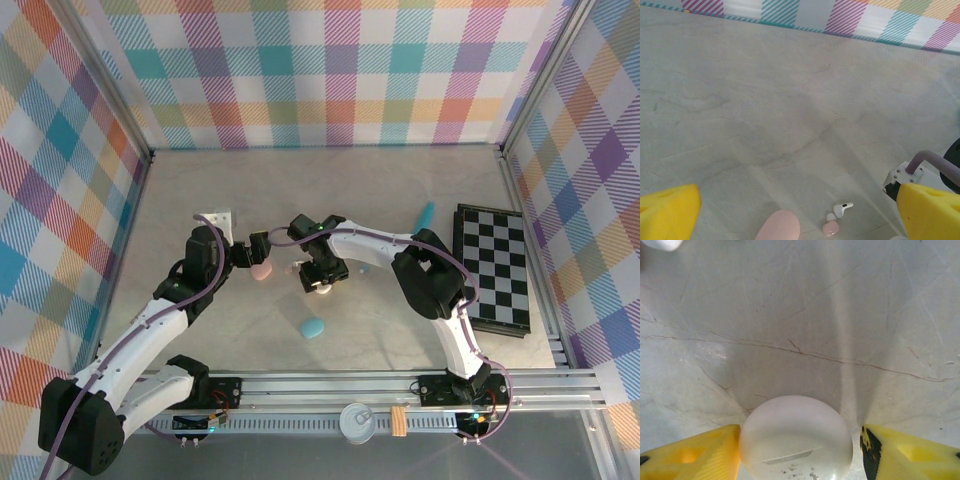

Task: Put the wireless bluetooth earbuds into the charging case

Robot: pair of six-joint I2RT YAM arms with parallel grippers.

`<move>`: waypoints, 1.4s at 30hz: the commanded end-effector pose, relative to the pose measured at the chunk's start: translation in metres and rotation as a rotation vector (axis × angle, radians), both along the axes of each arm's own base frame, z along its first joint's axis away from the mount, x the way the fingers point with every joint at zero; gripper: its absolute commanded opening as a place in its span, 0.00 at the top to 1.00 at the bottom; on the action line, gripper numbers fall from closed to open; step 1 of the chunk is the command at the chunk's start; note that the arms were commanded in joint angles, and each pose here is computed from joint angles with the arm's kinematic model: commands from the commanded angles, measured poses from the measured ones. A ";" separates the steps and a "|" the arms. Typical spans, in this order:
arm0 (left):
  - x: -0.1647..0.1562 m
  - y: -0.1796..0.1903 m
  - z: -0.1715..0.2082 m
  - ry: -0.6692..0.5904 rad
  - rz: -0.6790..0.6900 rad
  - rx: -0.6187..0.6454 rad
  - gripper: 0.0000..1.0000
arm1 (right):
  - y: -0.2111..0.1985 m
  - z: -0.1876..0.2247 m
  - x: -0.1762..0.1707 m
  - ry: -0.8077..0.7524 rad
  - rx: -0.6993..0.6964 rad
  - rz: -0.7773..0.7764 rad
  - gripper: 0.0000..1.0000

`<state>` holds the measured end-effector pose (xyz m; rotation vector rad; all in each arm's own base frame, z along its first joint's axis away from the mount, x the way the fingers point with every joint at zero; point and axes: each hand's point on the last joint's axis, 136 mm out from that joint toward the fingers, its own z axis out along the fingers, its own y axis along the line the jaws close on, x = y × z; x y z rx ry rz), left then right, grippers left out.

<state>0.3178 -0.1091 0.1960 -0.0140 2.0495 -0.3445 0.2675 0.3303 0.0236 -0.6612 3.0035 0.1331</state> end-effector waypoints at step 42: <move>-0.030 -0.168 0.005 -0.147 -0.550 -0.268 0.00 | -0.060 0.146 0.065 -0.275 0.503 -0.355 0.52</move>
